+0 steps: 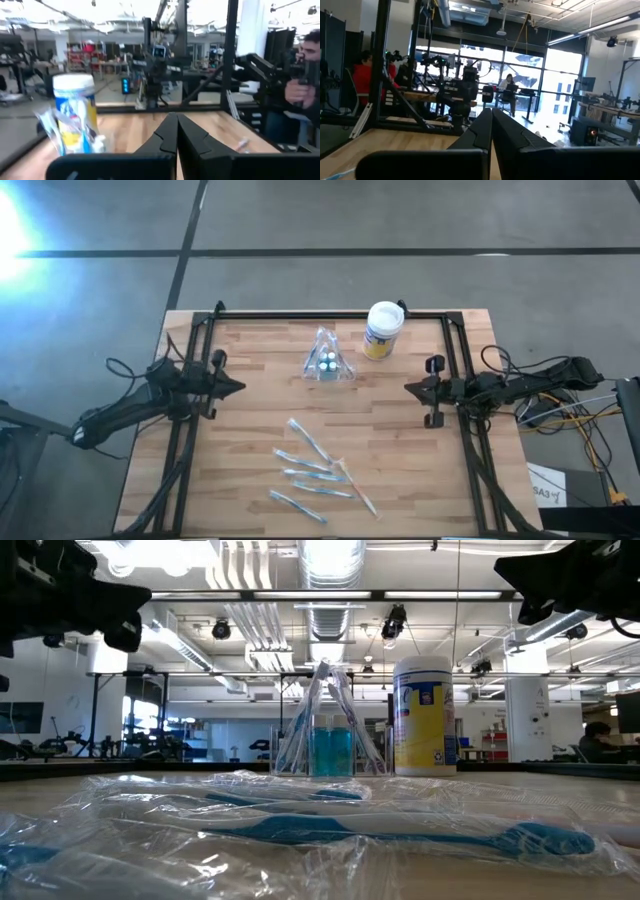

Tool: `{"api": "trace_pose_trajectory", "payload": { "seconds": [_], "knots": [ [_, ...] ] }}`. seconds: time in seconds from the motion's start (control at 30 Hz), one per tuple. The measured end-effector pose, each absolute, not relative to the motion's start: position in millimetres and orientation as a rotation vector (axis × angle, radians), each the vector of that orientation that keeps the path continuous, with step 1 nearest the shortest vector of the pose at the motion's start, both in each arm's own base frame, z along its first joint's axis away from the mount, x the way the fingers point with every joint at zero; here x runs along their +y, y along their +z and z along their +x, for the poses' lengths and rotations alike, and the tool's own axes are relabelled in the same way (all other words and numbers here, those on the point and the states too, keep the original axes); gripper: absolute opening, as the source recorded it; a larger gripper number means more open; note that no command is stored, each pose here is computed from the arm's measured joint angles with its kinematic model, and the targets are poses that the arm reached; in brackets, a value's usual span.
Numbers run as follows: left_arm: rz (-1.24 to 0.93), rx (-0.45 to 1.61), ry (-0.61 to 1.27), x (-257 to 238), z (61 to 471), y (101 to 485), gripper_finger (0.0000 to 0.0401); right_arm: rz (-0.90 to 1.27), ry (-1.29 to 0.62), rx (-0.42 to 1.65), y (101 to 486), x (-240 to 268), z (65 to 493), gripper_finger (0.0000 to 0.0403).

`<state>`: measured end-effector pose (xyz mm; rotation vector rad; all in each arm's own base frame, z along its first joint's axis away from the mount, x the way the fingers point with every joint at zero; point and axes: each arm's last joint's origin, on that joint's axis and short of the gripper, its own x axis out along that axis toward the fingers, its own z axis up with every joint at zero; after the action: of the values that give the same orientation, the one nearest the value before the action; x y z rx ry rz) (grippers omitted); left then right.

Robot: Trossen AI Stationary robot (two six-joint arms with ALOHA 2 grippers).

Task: Pick & Place toothbrushing station
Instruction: Put the yellow toothbrush into the transparent organizer

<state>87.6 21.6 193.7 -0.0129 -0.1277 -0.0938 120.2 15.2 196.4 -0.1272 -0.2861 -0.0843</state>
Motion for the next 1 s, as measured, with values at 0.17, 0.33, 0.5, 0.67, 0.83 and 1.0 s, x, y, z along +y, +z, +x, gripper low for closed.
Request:
{"api": "trace_pose_trajectory", "payload": {
  "seconds": [0.17, 0.33, 0.5, 0.67, 0.83, 1.0],
  "knots": [
    [-0.028, -0.092, -0.111, 20.4, 91.5, 178.7, 0.0003, -0.124, -0.084, -0.286, 196.3, 15.3, 120.2, 0.0008],
    [-0.032, -0.079, -0.086, 21.2, 92.4, 174.0, 0.0003, -0.100, -0.081, -0.286, 196.2, 15.3, 120.3, 0.0008],
    [-0.053, -0.072, -0.093, 21.1, 92.5, 173.3, 0.0003, -0.087, -0.079, -0.286, 196.2, 15.3, 120.3, 0.0008],
    [-0.077, -0.067, -0.096, 21.0, 92.6, 172.9, 0.0003, -0.052, -0.074, -0.287, 196.2, 15.3, 120.3, 0.0008],
    [-0.086, -0.064, -0.097, 21.0, 92.6, 172.5, 0.0004, 0.063, -0.103, -0.275, 194.5, 14.8, 122.1, 0.0008],
    [-0.066, -0.048, -0.097, 21.2, 93.3, 171.0, 0.0006, 0.146, -0.203, -0.193, 186.5, 16.4, 129.3, 0.0008]
  ]
}}
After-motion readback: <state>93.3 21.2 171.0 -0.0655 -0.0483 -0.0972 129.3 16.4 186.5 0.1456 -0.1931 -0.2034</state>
